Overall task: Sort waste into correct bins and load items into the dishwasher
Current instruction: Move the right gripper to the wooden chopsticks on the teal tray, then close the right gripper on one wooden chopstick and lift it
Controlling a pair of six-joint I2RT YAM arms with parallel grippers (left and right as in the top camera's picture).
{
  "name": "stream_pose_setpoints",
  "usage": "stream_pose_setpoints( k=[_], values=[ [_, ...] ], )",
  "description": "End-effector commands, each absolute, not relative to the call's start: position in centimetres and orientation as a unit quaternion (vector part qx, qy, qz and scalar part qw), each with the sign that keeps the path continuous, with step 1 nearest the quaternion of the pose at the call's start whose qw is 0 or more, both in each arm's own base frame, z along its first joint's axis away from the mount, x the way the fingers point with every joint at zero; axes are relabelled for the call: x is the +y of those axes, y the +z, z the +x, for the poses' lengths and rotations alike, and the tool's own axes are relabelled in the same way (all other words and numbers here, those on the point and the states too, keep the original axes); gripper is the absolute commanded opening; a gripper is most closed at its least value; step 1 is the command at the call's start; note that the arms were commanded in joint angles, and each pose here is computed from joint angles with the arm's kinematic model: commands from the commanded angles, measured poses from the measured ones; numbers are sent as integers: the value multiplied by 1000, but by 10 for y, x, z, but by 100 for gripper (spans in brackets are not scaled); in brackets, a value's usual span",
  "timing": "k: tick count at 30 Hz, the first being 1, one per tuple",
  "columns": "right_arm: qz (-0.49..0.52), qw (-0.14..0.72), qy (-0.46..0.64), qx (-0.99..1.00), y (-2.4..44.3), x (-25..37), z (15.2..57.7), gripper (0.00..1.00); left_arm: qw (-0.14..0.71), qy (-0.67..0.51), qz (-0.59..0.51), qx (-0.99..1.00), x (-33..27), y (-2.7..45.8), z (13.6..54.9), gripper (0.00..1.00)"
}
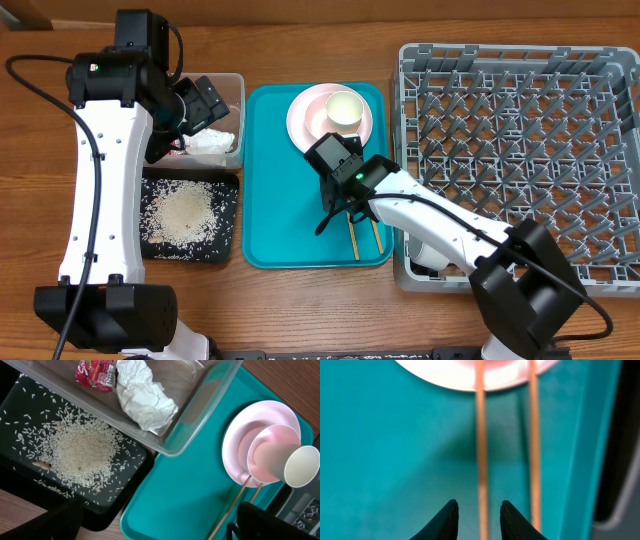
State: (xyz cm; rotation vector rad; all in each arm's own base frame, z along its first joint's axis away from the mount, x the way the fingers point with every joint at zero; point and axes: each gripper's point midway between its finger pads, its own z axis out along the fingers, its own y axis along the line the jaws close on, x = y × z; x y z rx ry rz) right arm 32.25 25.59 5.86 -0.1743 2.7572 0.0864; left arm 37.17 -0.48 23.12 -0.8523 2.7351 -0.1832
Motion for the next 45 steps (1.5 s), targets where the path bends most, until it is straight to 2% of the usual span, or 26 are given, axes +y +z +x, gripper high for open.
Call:
stream_pose_setpoints(
  k=[1,9,20,23,29,32,33,40,45],
  values=[
    [-66,165,51,983,44,262,314,30,145,-67,-291,943,-7,238,373,100],
    [-64,165,-12,984,34,235,309,33,145,-67,-291,943,-7,238,373,100],
    [-67,140,6,988,17,236,294,32,145,-67,-291,943,-7,238,373,100],
    [-68,138,21,988,7,238,290,25,145,-67,-291,943,-7,238,373,100],
    [-69,138,25,988,-1,237,286,25,145,-67,-291,943,-7,238,373,100],
    [-71,131,37,988,0,241,284,18,145,-67,-291,943,-7,238,373,100],
    [-73,126,42,988,4,244,283,14,145,-67,-291,943,-7,238,373,100],
    [-72,135,56,987,72,254,292,4,145,-67,-291,943,-7,238,373,100],
    [-71,169,101,978,135,262,295,4,145,-67,-291,943,-7,238,373,100]
  ],
)
